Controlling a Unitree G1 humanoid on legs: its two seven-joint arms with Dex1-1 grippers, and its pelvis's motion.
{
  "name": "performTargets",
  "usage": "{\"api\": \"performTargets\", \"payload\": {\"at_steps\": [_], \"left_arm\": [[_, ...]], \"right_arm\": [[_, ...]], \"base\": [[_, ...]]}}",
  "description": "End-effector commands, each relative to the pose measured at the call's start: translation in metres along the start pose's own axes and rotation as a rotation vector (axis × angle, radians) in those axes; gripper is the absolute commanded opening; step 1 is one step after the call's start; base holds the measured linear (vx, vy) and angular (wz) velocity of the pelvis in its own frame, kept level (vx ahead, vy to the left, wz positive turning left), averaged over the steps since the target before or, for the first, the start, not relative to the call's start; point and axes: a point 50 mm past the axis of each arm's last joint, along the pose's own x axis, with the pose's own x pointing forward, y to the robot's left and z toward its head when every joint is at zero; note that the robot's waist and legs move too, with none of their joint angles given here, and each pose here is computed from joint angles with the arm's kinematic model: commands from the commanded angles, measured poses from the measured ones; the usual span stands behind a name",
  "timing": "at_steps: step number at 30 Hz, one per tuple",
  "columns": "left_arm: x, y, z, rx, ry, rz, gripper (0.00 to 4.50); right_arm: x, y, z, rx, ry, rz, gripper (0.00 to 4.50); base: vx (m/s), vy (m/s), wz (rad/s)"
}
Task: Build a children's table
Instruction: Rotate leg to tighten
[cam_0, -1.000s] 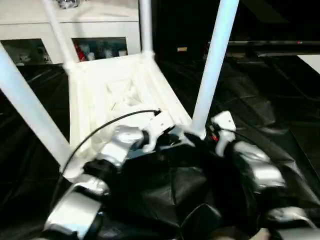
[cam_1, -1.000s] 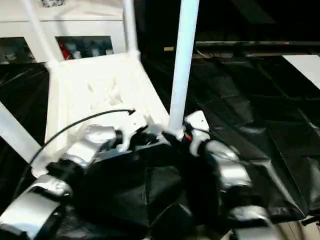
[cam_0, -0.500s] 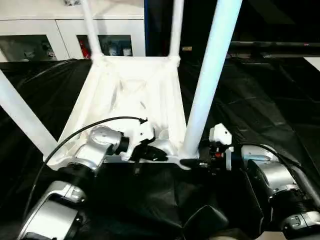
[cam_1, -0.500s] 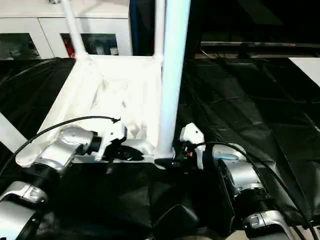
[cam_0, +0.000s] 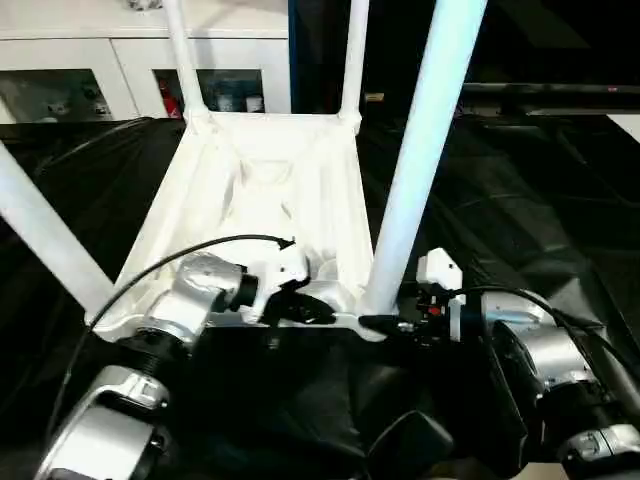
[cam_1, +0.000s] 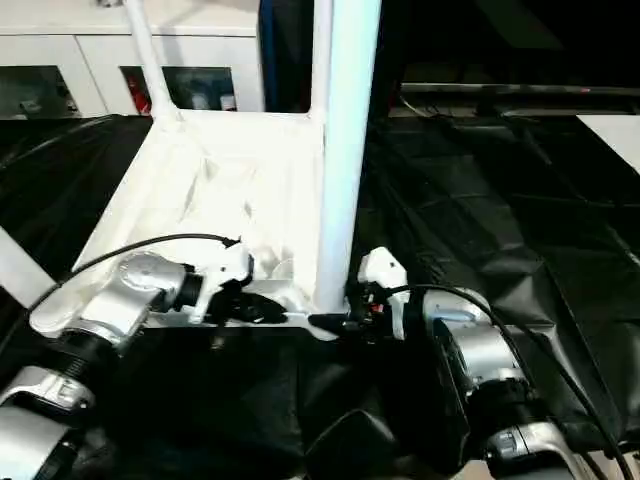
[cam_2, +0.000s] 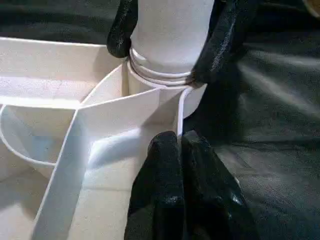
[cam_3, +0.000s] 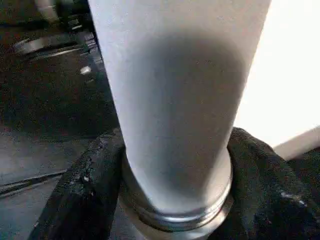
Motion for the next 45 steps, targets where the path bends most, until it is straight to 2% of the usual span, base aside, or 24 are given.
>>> {"api": "performTargets", "payload": {"at_steps": [1, 2, 8, 11, 12, 13, 14, 15, 17, 19, 21, 26, 27, 29, 34, 40, 41, 45], "left_arm": [[0.016, 0.009, 0.014, -0.004, -0.063, 0.134, 0.0], [0.026, 0.012, 0.018, -0.023, -0.072, 0.198, 0.0], [0.054, 0.016, 0.032, -0.078, -0.086, 0.312, 0.0], [0.064, 0.013, 0.037, -0.084, -0.089, 0.323, 0.0], [0.068, 0.012, 0.039, -0.079, -0.09, 0.317, 0.0], [0.073, 0.009, 0.041, -0.065, -0.09, 0.297, 0.0], [0.074, 0.009, 0.041, -0.059, -0.091, 0.29, 0.0], [0.074, 0.009, 0.042, -0.058, -0.091, 0.292, 0.0], [0.071, 0.009, 0.041, -0.047, -0.098, 0.274, 0.0], [0.066, 0.01, 0.04, -0.037, -0.105, 0.256, 0.0], [0.062, 0.01, 0.038, -0.028, -0.107, 0.235, 0.0], [0.04, 0.004, 0.027, 0.012, -0.106, 0.076, 0.0], [0.04, 0.004, 0.027, 0.012, -0.106, 0.076, 0.0], [0.028, 0.0, 0.021, 0.026, -0.087, -0.016, 0.0], [0.01, -0.003, 0.01, 0.025, -0.044, -0.101, 0.0], [-0.003, -0.003, 0.004, 0.024, -0.02, -0.122, 0.0], [-0.004, -0.003, 0.003, 0.023, -0.018, -0.122, 0.0], [-0.004, -0.003, 0.003, 0.022, -0.022, -0.113, 0.0]], "right_arm": [[0.009, -0.003, -0.013, 0.041, 0.045, -0.145, 2.7], [0.014, -0.006, -0.019, 0.08, 0.049, -0.259, 2.69], [0.035, -0.01, -0.025, 0.201, 0.036, -0.513, 2.69], [0.048, -0.007, -0.024, 0.237, 0.034, -0.528, 2.69], [0.055, -0.003, -0.021, 0.23, 0.033, -0.501, 2.69], [0.064, 0.002, -0.016, 0.187, 0.022, -0.451, 2.69], [0.066, 0.002, -0.014, 0.171, 0.017, -0.442, 2.69], [0.067, 0.002, -0.013, 0.166, 0.016, -0.447, 3.04], [0.064, 0.001, -0.009, 0.174, -0.025, -0.42, 3.39], [0.059, -0.002, -0.004, 0.165, -0.059, -0.379, 3.41], [0.053, -0.003, -0.003, 0.138, -0.06, -0.339, 3.65], [0.02, -0.006, 0.001, 0.047, -0.058, -0.138, 3.65], [0.02, -0.006, 0.001, 0.047, -0.058, -0.137, 3.65], [0.008, -0.004, 0.0, 0.024, -0.028, -0.044, 3.65], [0.0, 0.001, -0.004, -0.012, 0.036, 0.08, 3.65], [0.003, 0.001, -0.003, -0.015, 0.027, 0.103, 3.65], [0.004, 0.001, -0.003, -0.012, 0.024, 0.106, 3.43], [0.006, 0.003, -0.003, -0.003, 0.014, 0.111, 3.22]], "base": [[0.0, 0.0, 0.0], [0.0, 0.0, 0.0], [0.0, 0.0, 0.0], [0.0, 0.0, 0.0], [0.0, 0.0, 0.0], [0.0, 0.0, 0.0], [0.0, 0.0, 0.0], [0.0, 0.0, 0.0], [0.0, 0.0, 0.0], [0.0, 0.0, 0.0], [0.0, 0.0, 0.0], [0.0, 0.0, 0.0], [0.0, 0.0, 0.0], [0.0, 0.0, 0.0], [0.0, 0.0, 0.0], [0.0, 0.0, 0.0], [0.0, 0.0, 0.0], [0.0, 0.0, 0.0]]}}
